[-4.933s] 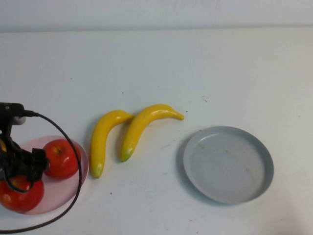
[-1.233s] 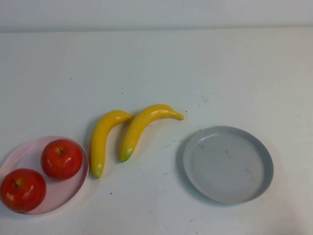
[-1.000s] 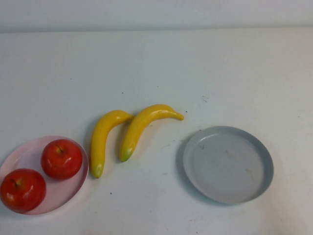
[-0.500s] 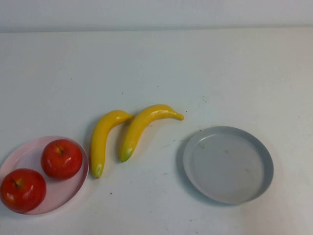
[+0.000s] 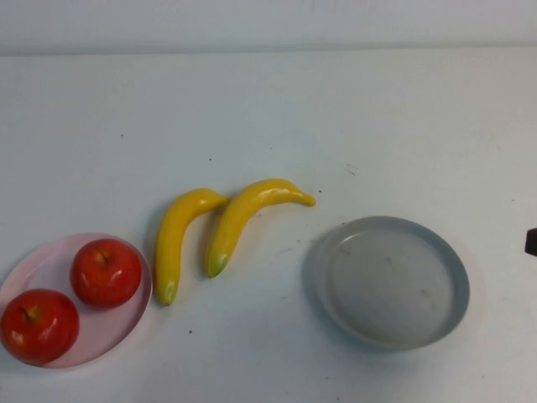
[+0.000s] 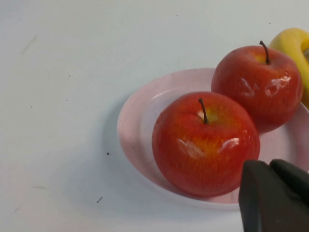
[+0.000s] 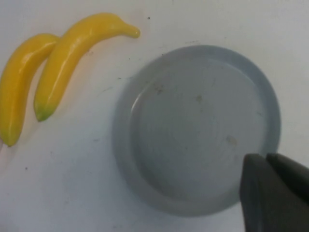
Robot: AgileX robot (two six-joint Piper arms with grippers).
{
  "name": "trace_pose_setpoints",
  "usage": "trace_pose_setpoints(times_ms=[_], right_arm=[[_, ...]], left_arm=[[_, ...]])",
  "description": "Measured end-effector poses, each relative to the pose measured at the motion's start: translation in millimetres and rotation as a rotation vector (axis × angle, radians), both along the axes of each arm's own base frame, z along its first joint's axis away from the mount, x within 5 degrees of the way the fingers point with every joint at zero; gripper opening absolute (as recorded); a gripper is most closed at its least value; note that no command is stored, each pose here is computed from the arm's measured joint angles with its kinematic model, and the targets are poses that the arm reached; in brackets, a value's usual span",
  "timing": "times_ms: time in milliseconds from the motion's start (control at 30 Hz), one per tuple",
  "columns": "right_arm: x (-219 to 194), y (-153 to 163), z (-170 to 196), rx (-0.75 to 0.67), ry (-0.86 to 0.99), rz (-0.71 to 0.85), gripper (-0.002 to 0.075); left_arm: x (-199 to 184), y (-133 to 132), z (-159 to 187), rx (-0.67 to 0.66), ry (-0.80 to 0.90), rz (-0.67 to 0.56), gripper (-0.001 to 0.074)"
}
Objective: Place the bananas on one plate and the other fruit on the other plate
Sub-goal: Put another type of fruit in the right plate
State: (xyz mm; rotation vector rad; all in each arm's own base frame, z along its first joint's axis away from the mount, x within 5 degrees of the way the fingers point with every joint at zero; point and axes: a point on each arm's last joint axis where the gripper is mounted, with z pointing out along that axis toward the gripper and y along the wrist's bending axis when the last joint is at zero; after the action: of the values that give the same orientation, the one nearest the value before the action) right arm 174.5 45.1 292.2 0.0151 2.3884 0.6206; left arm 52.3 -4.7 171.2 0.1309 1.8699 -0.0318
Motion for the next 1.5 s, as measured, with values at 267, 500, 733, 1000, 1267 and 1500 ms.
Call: trace_pose_setpoints(times_ms=[267,500,733,1000,1267,1500], right_arm=[[77.6,44.4,6.0,-0.072,0.064,0.191,-0.0017],[128.0,111.2,3.7,-0.091,0.081,0.338,-0.0017],[160.9,174.9,-6.6,-0.112,0.124,0.428,-0.0017],[184.4,234.0,-29.1,-0.168,0.273,0.422,0.0057],[212.7,263.5,-50.6,-0.142,0.369,0.344,0.0435],[232.8,274.7,-71.3,-0.135,0.387,0.272,0.0486]], left_arm=[[0.0,0.0,0.0,0.000,0.000,0.000,-0.0003],[0.0,0.0,0.0,0.000,0.000,0.000,-0.0003],[0.0,0.0,0.0,-0.002,0.000,0.001,-0.0003],[0.0,0.0,0.0,-0.002,0.000,0.001,-0.0003],[0.0,0.0,0.0,-0.002,0.000,0.001,-0.0003],[0.0,0.0,0.0,-0.001,0.000,0.001,-0.0003]])
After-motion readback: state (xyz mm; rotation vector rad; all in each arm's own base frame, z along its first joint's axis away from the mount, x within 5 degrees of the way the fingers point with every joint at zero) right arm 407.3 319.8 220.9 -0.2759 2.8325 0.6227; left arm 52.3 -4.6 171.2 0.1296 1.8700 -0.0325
